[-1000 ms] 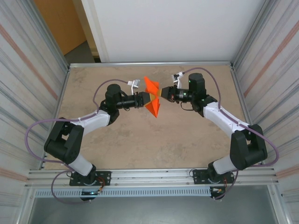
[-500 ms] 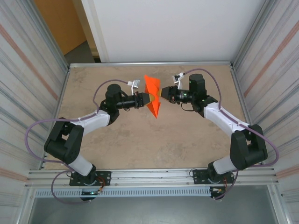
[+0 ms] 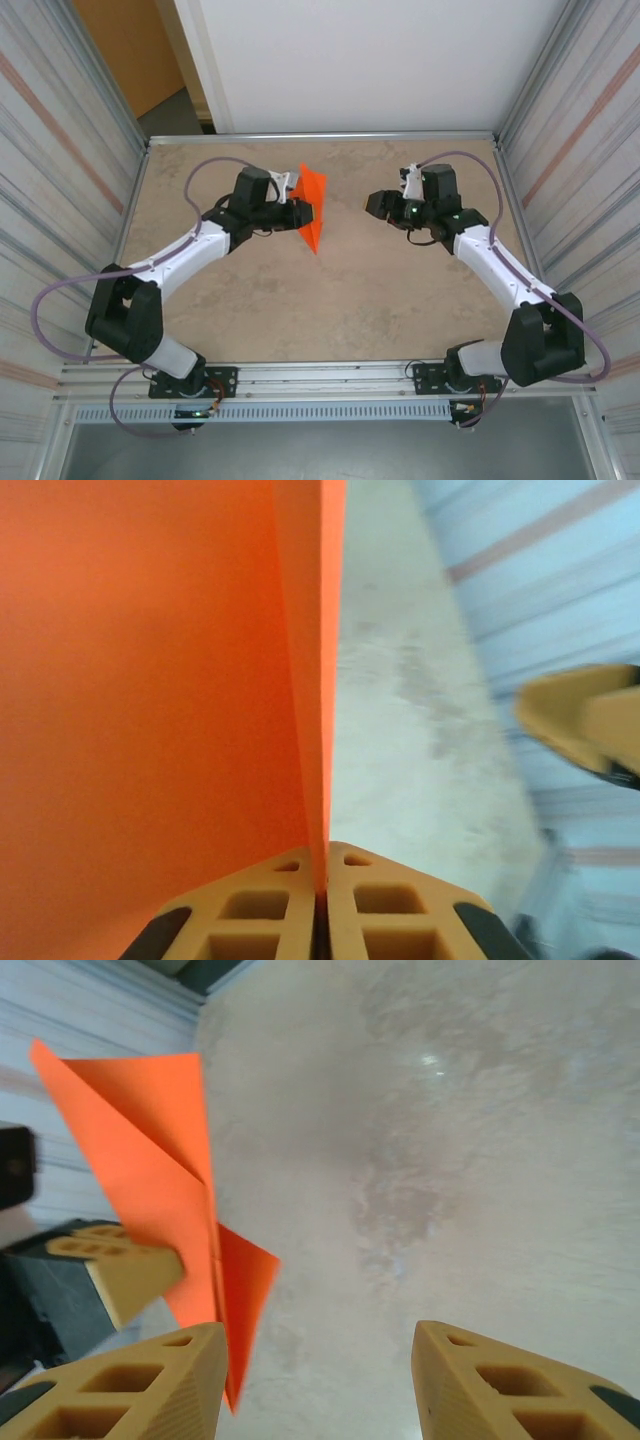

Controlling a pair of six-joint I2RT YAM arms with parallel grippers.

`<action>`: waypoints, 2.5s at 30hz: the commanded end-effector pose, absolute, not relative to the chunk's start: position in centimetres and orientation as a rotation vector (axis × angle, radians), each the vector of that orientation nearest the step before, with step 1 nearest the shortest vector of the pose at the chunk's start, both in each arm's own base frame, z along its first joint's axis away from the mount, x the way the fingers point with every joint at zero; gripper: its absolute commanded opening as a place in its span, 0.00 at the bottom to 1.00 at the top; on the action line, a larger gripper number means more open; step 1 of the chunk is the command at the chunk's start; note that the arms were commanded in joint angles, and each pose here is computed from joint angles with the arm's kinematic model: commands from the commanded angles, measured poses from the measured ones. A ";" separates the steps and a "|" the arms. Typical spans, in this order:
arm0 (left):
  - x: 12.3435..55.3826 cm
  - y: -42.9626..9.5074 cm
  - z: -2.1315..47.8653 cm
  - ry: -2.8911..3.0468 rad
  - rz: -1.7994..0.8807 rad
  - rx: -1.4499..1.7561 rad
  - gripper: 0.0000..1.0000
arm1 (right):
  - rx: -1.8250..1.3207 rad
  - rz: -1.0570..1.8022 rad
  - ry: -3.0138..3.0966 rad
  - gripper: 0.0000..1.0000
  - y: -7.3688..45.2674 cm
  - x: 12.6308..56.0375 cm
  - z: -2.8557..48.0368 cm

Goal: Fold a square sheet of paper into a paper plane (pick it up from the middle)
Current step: Turn over the paper at the center of the table.

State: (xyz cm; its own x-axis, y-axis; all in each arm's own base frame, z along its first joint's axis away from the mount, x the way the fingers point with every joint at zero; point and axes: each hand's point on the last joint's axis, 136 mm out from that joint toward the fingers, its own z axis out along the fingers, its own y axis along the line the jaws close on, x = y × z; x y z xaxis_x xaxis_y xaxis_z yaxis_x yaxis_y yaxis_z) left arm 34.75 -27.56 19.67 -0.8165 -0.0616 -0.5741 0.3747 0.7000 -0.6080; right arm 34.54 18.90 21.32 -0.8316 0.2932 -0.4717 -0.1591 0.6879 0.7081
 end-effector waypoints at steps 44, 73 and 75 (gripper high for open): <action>33.1 -24.8 6.9 2.624 0.552 0.527 0.40 | 0.500 0.779 2.435 0.56 11.6 33.9 15.2; 33.8 -22.1 7.7 2.673 -0.801 0.004 0.55 | 0.383 0.904 2.612 0.62 22.3 37.0 11.2; 34.5 -21.4 7.0 2.709 -0.767 -0.017 0.54 | 0.355 0.911 2.642 0.62 23.1 37.1 10.4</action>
State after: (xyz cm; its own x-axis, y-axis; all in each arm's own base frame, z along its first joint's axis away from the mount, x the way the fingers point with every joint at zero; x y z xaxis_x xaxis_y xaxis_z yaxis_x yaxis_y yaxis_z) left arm 33.17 -21.10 6.42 -0.9489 -0.0987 -0.2998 0.0640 0.8700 -0.4890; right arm 36.71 21.63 10.48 -0.8989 0.3764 -0.2242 0.1675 0.7682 0.6179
